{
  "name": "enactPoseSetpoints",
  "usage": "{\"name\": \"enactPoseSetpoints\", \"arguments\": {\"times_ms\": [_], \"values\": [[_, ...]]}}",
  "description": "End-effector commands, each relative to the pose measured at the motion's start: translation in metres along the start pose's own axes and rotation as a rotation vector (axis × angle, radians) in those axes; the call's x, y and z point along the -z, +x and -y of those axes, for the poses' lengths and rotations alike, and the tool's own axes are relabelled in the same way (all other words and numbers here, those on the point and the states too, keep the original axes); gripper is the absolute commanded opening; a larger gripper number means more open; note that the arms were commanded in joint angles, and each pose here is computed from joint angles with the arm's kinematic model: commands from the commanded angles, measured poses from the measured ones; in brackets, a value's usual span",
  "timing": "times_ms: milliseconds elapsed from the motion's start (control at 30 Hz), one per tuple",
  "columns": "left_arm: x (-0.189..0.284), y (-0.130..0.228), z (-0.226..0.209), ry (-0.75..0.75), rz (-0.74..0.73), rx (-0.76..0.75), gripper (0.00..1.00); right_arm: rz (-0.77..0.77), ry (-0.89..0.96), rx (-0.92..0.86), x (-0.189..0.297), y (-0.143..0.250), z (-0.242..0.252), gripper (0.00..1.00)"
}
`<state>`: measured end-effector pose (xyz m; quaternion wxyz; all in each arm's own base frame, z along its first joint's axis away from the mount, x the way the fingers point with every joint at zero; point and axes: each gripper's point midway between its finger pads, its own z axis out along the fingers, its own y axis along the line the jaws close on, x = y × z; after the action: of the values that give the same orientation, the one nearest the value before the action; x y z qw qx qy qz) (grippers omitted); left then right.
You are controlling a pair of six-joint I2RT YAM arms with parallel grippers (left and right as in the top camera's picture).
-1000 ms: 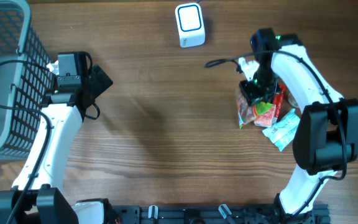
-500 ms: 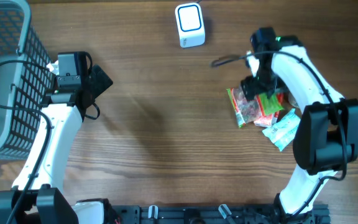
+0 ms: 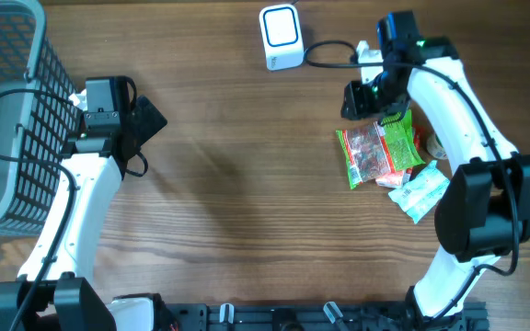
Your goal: Scan the item barcode
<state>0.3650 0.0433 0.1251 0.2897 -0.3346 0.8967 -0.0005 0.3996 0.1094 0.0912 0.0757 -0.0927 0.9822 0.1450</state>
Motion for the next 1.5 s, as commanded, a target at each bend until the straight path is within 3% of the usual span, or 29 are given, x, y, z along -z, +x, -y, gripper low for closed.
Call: {"name": "enactPoseSetpoints", "arguments": {"times_ms": [0,200,467,633,733,767,800,833,1000,1467], "values": [[0.002,-0.004,0.001,0.004,0.008,0.001,1.0,-0.029,-0.088,-0.079,-0.026,0.02,-0.011,0.39],[0.002,-0.004,0.001,0.004,0.008,0.001,1.0,-0.07,0.015,-0.147,-0.057,0.049,0.016,0.3],[0.002,-0.004,0.001,0.005,0.008,0.001,1.0,-0.166,0.346,-0.147,-0.041,0.077,0.069,0.38],[0.002,-0.004,0.001,0.005,0.008,0.001,1.0,-0.135,0.253,-0.088,-0.032,0.065,0.051,0.39],[0.002,-0.004,0.001,0.004,0.008,0.001,1.0,-0.071,0.111,-0.042,-0.013,0.047,0.021,0.51],[0.002,-0.004,0.001,0.005,0.008,0.001,1.0,-0.048,0.081,-0.039,-0.007,0.042,0.014,0.67],[0.002,-0.004,0.001,0.004,0.008,0.001,1.0,-0.023,0.056,-0.04,-0.003,0.037,0.009,0.97],[0.002,-0.004,0.001,0.004,0.008,0.001,1.0,-0.001,0.039,-0.038,0.001,0.033,0.005,1.0],[0.002,-0.004,0.001,0.004,0.008,0.001,1.0,0.032,0.034,-0.028,0.002,0.025,0.004,1.0],[0.002,-0.004,0.001,0.004,0.008,0.001,1.0,0.318,0.031,0.049,0.014,-0.044,0.001,1.0]]}}
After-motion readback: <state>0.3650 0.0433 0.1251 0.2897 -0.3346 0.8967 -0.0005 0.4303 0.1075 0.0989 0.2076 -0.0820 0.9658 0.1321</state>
